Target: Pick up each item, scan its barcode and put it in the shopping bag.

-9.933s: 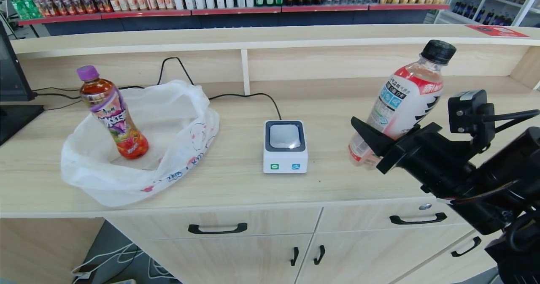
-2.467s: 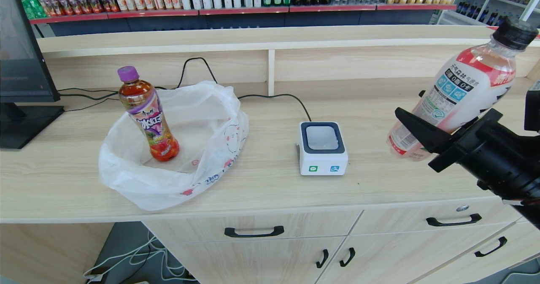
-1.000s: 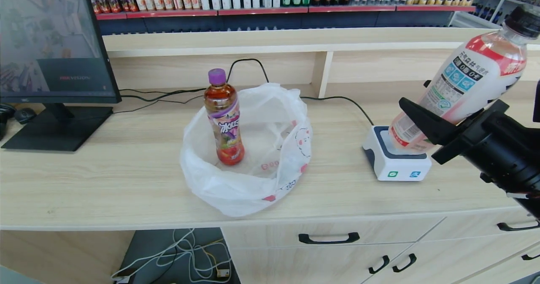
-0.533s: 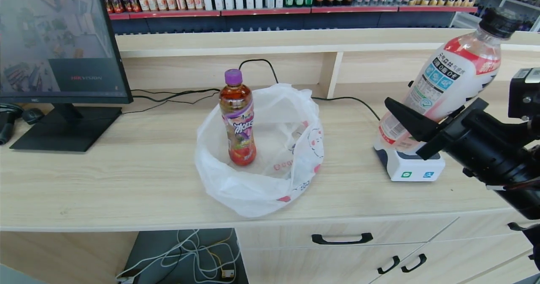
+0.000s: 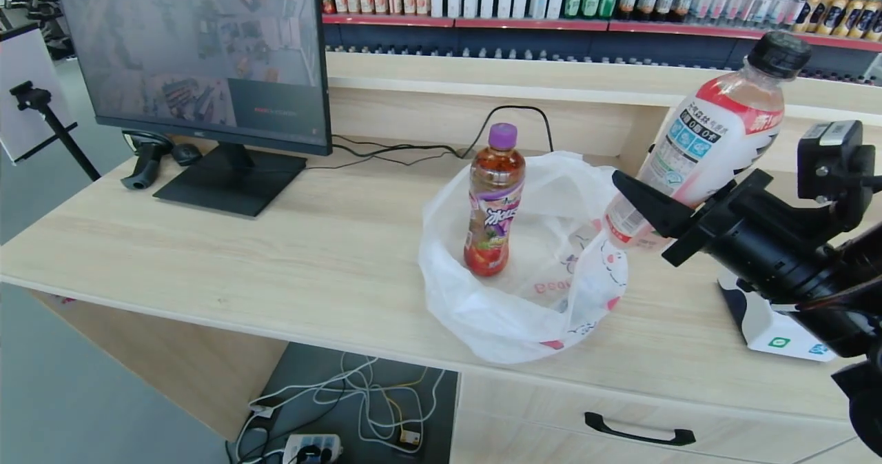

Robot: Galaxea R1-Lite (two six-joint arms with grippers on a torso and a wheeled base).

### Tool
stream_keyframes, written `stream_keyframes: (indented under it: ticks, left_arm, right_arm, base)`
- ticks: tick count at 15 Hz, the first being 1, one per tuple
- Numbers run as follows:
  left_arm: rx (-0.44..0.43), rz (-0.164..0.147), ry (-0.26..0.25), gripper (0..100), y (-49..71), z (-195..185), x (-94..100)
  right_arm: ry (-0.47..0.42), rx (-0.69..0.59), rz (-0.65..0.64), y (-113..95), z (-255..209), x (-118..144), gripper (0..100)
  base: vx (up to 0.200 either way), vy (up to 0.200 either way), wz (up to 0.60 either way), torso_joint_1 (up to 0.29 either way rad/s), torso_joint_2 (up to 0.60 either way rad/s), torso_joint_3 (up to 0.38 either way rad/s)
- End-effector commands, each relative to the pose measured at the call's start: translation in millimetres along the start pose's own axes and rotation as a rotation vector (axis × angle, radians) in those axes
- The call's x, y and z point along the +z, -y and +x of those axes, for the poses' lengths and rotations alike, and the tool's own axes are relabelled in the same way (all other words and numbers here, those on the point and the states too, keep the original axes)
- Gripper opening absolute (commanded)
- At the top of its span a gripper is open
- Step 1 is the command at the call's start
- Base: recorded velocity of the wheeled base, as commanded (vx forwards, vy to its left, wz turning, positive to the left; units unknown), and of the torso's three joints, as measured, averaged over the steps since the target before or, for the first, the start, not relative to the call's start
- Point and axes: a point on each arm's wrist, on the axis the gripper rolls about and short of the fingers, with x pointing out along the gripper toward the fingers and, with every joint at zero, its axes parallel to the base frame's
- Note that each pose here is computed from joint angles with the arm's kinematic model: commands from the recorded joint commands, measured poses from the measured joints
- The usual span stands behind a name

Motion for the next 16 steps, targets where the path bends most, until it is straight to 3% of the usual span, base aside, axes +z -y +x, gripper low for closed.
stream_keyframes:
  ticks: [1, 7, 16]
  left_arm:
    - [0.0, 0.0, 0.0, 0, 0.0, 0, 0.0]
    - [0.0, 0.0, 0.0, 0, 0.0, 0, 0.0]
    - [0.0, 0.0, 0.0, 0, 0.0, 0, 0.0]
  right_arm:
    - [-0.014, -0.003, 0.002, 3, 9, -10, 0]
    - [-0.011, 0.002, 0.031, 8, 37, -31, 0]
    - [-0.058, 0.035, 0.089, 1, 58, -67, 0]
  base:
    - [0.0, 0.0, 0.0, 0.0, 0.0, 0.0]
    - [0.0, 0.0, 0.0, 0.0, 0.0, 0.0]
    - [0.0, 0.0, 0.0, 0.0, 0.0, 0.0]
